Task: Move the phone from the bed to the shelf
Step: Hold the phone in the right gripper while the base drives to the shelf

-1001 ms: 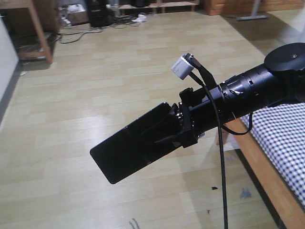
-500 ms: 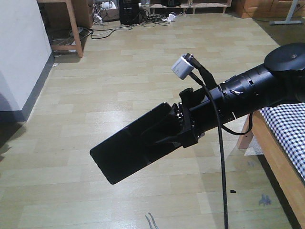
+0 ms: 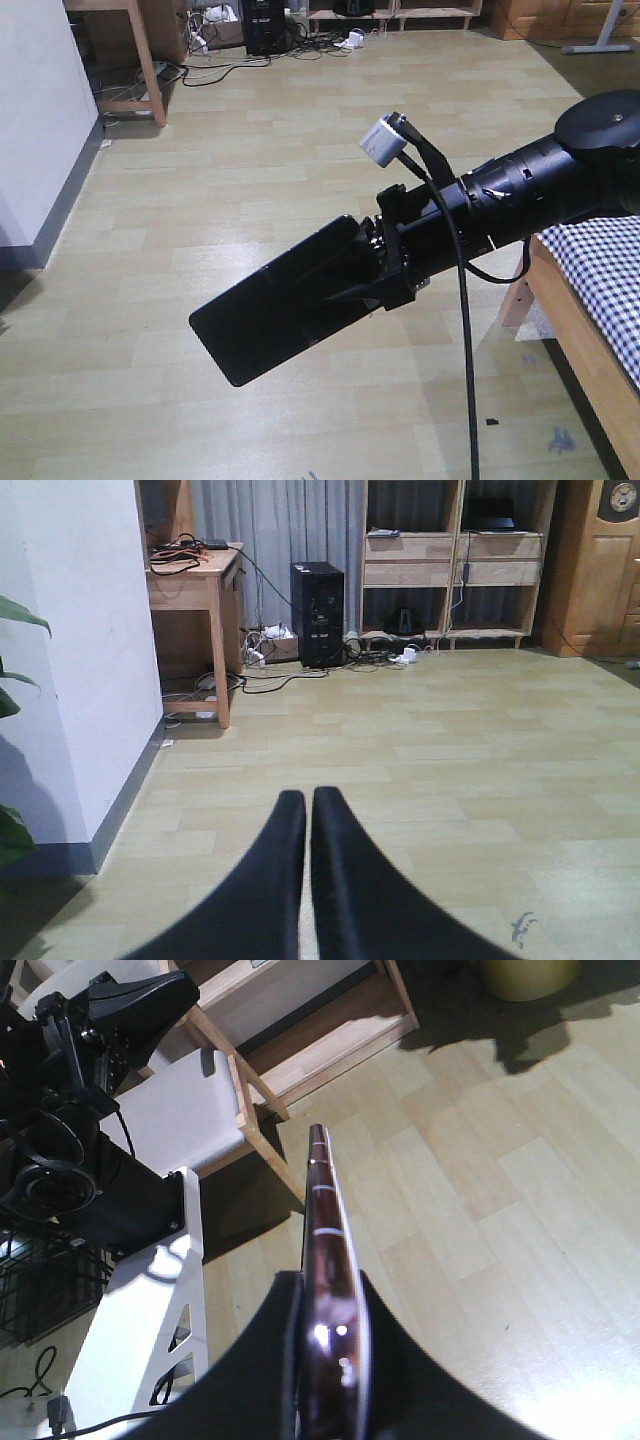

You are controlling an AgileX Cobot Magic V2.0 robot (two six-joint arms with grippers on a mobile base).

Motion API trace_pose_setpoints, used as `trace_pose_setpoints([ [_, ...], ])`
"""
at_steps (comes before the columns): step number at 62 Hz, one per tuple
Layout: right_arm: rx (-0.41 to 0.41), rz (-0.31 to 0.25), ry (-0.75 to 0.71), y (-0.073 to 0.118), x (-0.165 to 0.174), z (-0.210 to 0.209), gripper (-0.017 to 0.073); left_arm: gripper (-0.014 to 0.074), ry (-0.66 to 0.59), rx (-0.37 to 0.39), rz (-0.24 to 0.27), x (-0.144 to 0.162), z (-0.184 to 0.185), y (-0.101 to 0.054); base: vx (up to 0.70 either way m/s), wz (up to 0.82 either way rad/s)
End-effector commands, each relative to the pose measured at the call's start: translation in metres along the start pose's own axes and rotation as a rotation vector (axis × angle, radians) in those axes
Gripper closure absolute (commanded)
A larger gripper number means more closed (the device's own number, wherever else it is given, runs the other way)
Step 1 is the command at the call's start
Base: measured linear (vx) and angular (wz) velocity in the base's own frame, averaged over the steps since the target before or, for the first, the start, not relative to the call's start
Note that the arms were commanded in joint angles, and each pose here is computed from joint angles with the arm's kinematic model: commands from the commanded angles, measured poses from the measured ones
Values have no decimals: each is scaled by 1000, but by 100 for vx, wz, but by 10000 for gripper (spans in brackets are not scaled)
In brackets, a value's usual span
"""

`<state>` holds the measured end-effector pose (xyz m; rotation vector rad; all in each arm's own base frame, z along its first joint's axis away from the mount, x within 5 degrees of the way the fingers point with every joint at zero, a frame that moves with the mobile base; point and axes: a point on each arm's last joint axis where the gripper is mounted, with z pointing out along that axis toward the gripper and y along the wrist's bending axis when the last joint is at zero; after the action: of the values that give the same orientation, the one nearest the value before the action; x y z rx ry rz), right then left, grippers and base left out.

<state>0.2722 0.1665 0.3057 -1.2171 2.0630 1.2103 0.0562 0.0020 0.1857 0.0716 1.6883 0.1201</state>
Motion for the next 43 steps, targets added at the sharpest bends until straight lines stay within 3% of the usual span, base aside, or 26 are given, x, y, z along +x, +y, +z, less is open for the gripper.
trace_pose_setpoints([
  [1, -83, -46, -65, 24, -14, -13, 561, 592, -107, -10, -14, -14, -3, 2, 21, 4],
  [43, -83, -46, -65, 24, -14, -13, 561, 592, -107, -10, -14, -14, -3, 2, 34, -4],
])
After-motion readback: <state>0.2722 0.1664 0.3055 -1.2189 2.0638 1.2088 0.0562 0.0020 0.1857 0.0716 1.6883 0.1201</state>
